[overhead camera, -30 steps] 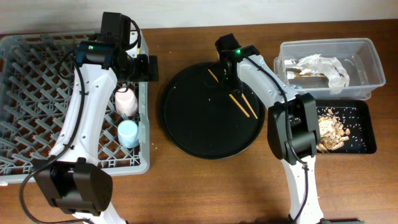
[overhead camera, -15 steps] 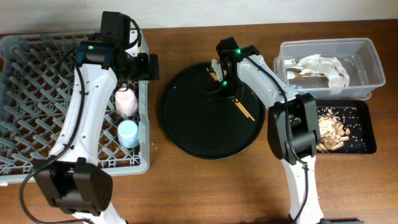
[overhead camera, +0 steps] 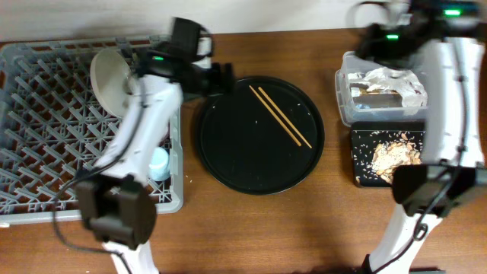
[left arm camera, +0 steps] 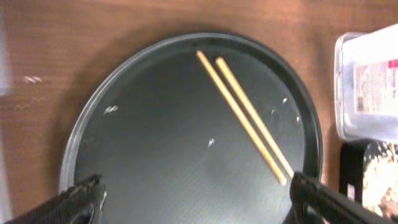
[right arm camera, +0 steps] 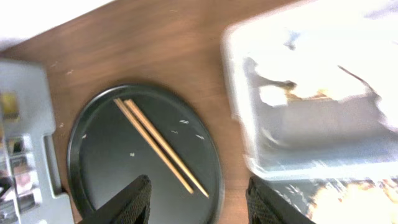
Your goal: Sort waste into correct bins and load items into the dishwasher rack
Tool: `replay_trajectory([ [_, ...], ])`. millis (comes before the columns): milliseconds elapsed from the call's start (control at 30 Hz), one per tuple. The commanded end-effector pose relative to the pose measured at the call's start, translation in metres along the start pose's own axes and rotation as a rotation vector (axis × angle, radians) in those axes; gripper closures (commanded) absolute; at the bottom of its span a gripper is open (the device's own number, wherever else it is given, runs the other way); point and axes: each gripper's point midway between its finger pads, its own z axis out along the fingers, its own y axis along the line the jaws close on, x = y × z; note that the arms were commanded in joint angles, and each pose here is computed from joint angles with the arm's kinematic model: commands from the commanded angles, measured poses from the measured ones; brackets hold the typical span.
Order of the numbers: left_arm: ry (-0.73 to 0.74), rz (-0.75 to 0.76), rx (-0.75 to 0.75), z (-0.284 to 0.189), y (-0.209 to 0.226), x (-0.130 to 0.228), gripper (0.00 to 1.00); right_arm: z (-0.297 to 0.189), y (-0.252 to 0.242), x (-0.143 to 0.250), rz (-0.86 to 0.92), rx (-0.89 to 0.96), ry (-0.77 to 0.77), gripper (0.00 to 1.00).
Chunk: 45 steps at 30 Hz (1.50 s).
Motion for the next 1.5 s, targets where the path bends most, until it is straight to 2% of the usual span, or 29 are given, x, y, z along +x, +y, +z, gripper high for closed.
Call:
replay_trajectory([
  [0, -0.038, -0.052, -0.057, 0.037, -0.034, 0.011, 0.07, 0.012, -0.032, 0.016, 0.118, 0.045, 0.1, 0.49],
  [133, -0.069, 0.01, -0.108, 0.046, -0.063, 0.013, 0.1, 0.009, -0.042, 0.025, 0.114, 0.079, 0.135, 0.48],
  [267, -0.019, 0.049, -0.137, 0.072, -0.078, 0.025, 0.09, 0.011, -0.033, 0.028, 0.092, 0.076, 0.145, 0.48],
  [433, 0.055, 0.041, -0.18, 0.111, -0.069, 0.04, 0.11, 0.018, -0.016, 0.034, 0.027, 0.114, 0.155, 0.48],
  [467, 0.066, 0.042, -0.186, 0.117, -0.066, 0.043, 0.16, 0.02, -0.012, 0.036, -0.005, 0.153, 0.153, 0.48],
  [600, 0.089, 0.05, -0.199, 0.131, -0.064, 0.053, 0.19, 0.024, 0.0, 0.039, -0.054, 0.184, 0.151, 0.46],
  [767, 0.144, 0.052, -0.234, 0.16, -0.05, 0.071, 0.19, 0.026, 0.006, 0.041, -0.07, 0.184, 0.155, 0.45],
  [1000, 0.13, 0.059, -0.22, 0.17, -0.054, 0.071, 0.2, 0.025, 0.006, 0.043, -0.069, 0.185, 0.161, 0.45],
  [1100, 0.133, 0.071, -0.22, 0.172, -0.055, 0.072, 0.26, 0.025, 0.006, 0.043, -0.068, 0.185, 0.162, 0.45],
  [1300, 0.177, 0.123, -0.234, 0.185, -0.056, 0.091, 0.46, 0.025, 0.005, 0.044, -0.068, 0.187, 0.166, 0.45],
  [1467, 0.181, 0.184, -0.273, 0.185, -0.053, 0.096, 0.5, 0.025, 0.005, 0.045, -0.067, 0.187, 0.168, 0.44],
])
